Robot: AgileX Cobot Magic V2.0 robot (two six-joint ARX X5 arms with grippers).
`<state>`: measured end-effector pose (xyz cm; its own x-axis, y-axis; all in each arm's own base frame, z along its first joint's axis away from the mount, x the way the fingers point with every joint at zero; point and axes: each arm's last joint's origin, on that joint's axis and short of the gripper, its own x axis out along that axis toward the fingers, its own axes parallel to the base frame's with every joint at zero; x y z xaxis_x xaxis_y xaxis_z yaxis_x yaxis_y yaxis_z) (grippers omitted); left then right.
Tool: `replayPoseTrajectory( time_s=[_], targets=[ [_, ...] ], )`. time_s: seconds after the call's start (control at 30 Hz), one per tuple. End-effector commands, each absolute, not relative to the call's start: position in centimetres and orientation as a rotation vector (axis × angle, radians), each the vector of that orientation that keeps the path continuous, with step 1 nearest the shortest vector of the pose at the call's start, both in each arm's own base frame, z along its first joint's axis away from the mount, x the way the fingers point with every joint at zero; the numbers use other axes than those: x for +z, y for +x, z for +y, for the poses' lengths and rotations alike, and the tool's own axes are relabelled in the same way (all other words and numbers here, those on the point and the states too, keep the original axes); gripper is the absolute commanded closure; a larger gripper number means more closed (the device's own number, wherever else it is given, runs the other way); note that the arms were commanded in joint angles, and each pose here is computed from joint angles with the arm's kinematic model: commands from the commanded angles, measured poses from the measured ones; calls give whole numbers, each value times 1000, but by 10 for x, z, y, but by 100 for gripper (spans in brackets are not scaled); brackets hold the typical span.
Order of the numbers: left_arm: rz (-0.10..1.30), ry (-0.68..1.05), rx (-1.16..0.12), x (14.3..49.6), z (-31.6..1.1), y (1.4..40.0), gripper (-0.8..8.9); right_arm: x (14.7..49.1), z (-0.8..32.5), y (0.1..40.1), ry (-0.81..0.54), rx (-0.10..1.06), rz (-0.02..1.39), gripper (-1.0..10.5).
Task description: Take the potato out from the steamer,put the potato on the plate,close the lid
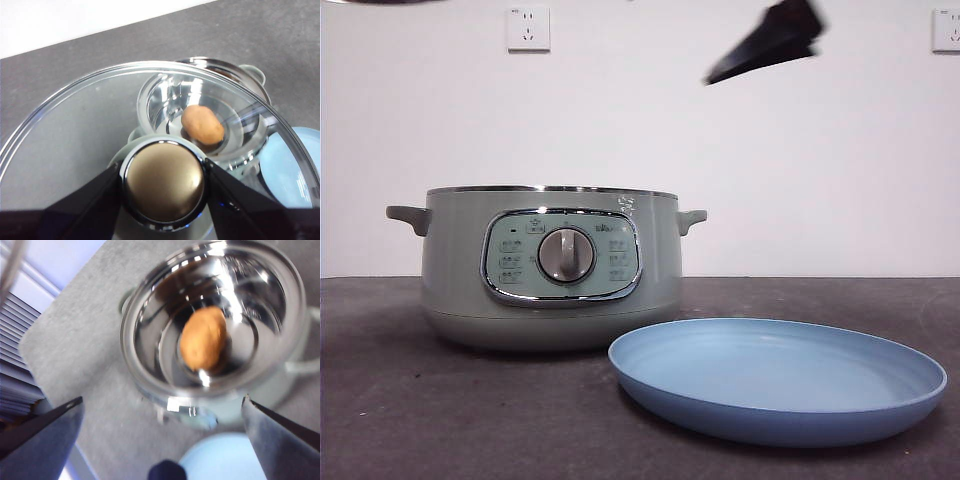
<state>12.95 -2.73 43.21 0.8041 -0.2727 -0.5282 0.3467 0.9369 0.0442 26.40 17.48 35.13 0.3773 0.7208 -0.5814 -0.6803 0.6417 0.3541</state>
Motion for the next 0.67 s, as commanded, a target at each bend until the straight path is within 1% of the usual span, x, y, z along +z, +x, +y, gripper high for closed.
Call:
replayPoseTrajectory(
  time_s=[0.03,0.2,0.37,0.5,0.67],
  targets=[
    [478,139,-297,440,-22,108,822,349,203,285,12,902,774,289],
    [469,124,-291,440,-17,80,822,335,250,314,-62,869,777,289],
    [464,120,-291,439,-14,64,822,311,284,333,-143,807,774,289],
    [466,116,-290,439,-13,58,822,288,303,343,-181,761,765,289],
    [481,117,-291,437,-13,56,822,263,314,353,-202,728,767,290]
  ],
)
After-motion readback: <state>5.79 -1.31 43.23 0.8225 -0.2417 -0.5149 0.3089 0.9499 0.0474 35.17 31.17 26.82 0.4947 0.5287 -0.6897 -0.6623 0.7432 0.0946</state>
